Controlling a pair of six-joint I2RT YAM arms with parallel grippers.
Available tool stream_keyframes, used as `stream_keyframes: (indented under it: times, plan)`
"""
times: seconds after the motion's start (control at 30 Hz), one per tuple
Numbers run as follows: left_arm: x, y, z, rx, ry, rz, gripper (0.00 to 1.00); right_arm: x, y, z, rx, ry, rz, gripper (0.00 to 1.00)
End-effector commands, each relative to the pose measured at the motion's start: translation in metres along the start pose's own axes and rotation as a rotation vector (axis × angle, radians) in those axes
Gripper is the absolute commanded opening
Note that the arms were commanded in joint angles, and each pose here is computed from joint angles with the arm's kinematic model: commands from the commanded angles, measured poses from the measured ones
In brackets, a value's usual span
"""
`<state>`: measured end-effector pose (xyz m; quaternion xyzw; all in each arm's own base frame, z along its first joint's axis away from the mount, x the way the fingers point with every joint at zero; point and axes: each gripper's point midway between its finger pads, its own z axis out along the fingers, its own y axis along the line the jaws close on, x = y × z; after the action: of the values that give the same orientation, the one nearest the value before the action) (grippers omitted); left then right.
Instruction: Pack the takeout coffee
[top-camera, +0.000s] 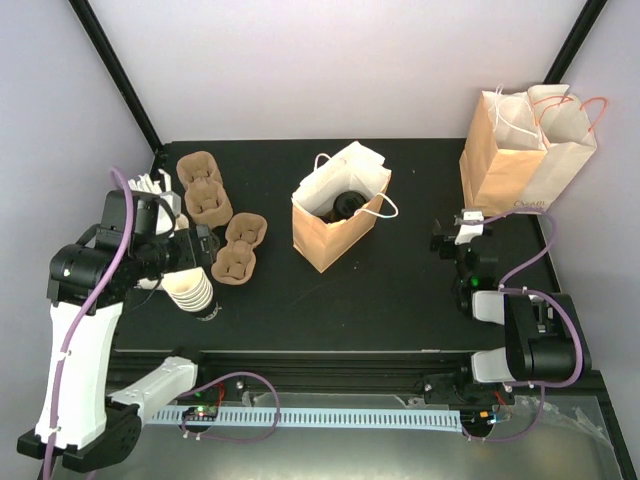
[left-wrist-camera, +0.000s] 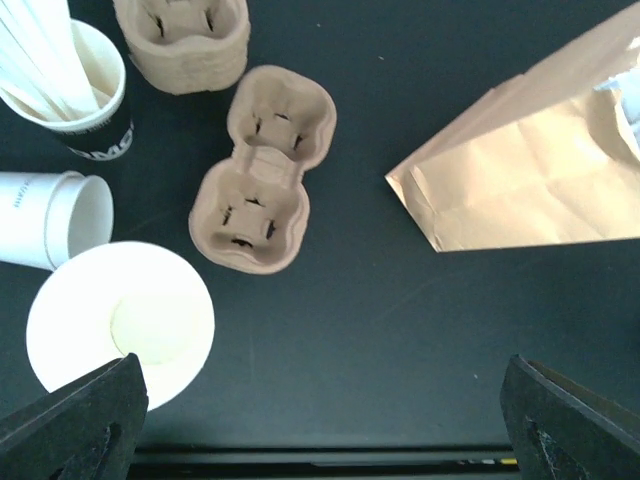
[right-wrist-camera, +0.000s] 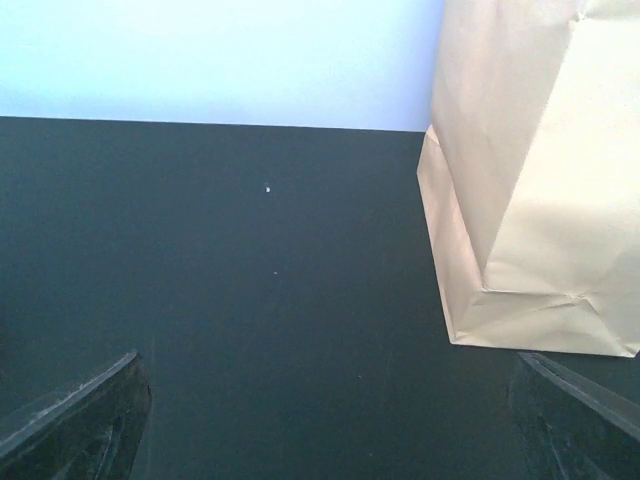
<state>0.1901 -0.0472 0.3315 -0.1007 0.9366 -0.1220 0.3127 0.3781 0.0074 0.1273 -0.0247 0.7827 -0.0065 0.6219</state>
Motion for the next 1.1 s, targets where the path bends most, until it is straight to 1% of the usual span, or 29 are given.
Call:
stream_keyframes:
  times: [0.0,0.2,0.3,0.4,0.5,0.63,0.7,0.77,0.83,0.9,0.97,1.07]
  plan:
    - [0.022,0.001,-0.003,0.025,0.072,-0.034,0.99,-0.028,-0.004,-0.003,0.005,-0.125,0.011,1.0]
    - [0.038,0.014,0.01,-0.026,0.112,-0.035,0.99,-0.028,-0.007,-0.003,0.024,-0.124,0.02,1.0]
    - [0.037,0.02,0.006,-0.053,0.079,-0.037,0.99,-0.028,-0.007,-0.003,0.025,-0.123,0.021,1.0]
    - [0.038,0.03,0.003,-0.093,0.051,-0.047,0.95,-0.027,-0.007,-0.003,0.026,-0.122,0.021,1.0]
    - [0.047,0.035,0.014,-0.112,0.095,-0.078,0.94,-0.028,-0.007,-0.003,0.024,-0.123,0.02,1.0]
    - [0.059,0.046,0.04,-0.183,0.192,-0.111,0.94,-0.028,-0.007,-0.003,0.025,-0.123,0.02,1.0]
    - [0.053,0.048,0.053,-0.205,0.208,-0.063,0.93,-0.027,-0.007,-0.003,0.025,-0.122,0.02,1.0]
    - [0.044,0.044,0.066,-0.183,0.206,-0.014,0.88,-0.028,-0.007,-0.003,0.025,-0.123,0.02,1.0]
    - [0.036,0.034,0.073,-0.138,0.199,0.03,0.88,-0.028,-0.007,-0.003,0.025,-0.123,0.02,1.0]
    - [0.032,0.032,0.078,-0.127,0.198,0.062,0.87,-0.027,-0.007,-0.003,0.026,-0.123,0.021,1.0]
    - [0.032,0.037,0.087,-0.151,0.206,0.086,0.87,-0.028,-0.007,-0.003,0.026,-0.123,0.02,1.0]
    - [0.039,0.049,0.102,-0.213,0.24,0.08,0.85,-0.028,-0.007,-0.003,0.025,-0.123,0.021,1.0]
